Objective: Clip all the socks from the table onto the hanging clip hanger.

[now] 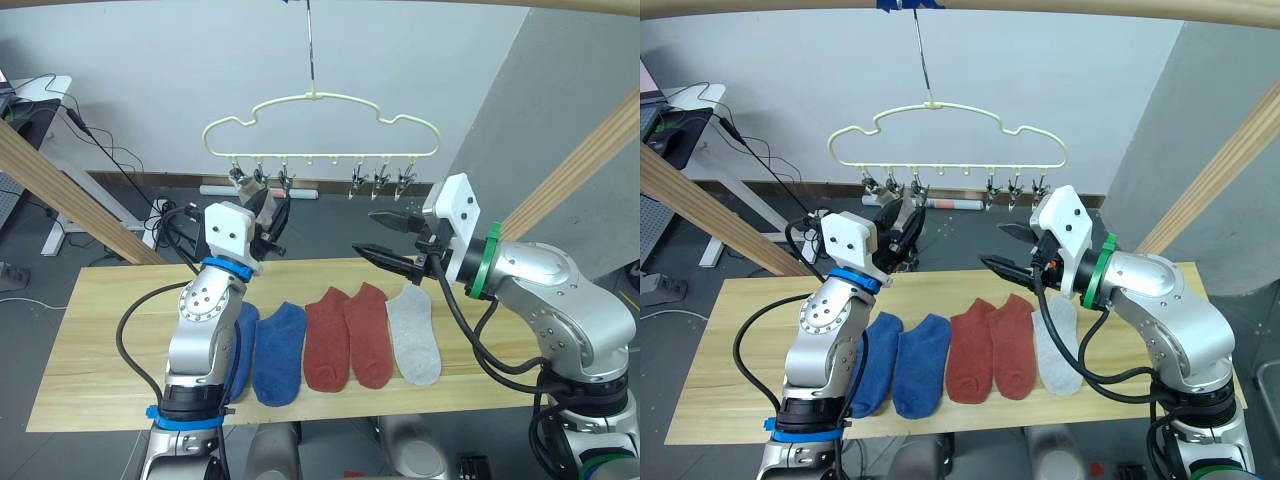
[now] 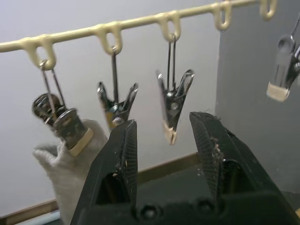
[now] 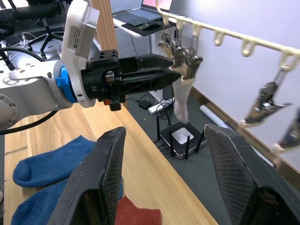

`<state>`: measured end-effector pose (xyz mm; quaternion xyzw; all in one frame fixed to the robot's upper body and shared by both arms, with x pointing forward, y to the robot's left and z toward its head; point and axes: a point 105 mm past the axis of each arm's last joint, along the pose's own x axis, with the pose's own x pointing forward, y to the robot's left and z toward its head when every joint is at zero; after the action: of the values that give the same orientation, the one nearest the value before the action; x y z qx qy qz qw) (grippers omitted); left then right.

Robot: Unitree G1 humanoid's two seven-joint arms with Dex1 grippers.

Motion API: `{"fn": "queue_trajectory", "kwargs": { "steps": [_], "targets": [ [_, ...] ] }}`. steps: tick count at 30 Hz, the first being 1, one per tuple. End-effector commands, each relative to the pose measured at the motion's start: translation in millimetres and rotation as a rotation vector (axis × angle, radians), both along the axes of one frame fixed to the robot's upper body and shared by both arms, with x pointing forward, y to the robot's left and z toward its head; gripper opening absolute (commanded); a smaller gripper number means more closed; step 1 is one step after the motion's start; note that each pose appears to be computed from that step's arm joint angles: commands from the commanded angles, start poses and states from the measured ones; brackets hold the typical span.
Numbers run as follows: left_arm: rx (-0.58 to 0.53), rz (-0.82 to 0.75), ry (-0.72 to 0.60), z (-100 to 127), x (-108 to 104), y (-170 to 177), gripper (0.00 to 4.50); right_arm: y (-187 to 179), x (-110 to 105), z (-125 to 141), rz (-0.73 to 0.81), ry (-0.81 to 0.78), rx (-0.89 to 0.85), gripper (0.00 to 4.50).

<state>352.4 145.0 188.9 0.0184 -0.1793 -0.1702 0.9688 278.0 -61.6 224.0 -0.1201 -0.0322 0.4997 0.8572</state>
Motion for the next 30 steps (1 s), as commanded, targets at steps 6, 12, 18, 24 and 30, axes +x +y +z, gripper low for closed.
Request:
{"fn": "queue_trajectory", "kwargs": {
  "steps": [6, 12, 18, 24, 30],
  "targets": [
    [0.002, 0.064, -0.1, 16.9, 1.1, 5.6, 1.97, -4.9, -5.3, 9.6, -0.017, -0.046, 0.012, 2.82],
    [-0.004, 0.046, -0.076, 9.4, -0.3, 1.4, 1.97, -5.3, -4.2, 11.2, -0.03, -0.051, 0.022, 2.82],
    [-0.011, 0.04, -0.074, 12.3, 6.6, -0.7, 1.97, -4.2, -4.1, 12.2, -0.032, -0.053, 0.03, 2.82],
    [-0.028, 0.076, -0.084, 17.1, 13.8, 6.2, 1.97, -5.0, -3.5, 11.9, -0.034, -0.051, 0.03, 2.82],
    [-0.038, 0.083, -0.089, 19.2, 15.2, 6.8, 1.97, -5.2, -3.7, 11.3, -0.031, -0.047, 0.033, 2.82]
  ]
}}
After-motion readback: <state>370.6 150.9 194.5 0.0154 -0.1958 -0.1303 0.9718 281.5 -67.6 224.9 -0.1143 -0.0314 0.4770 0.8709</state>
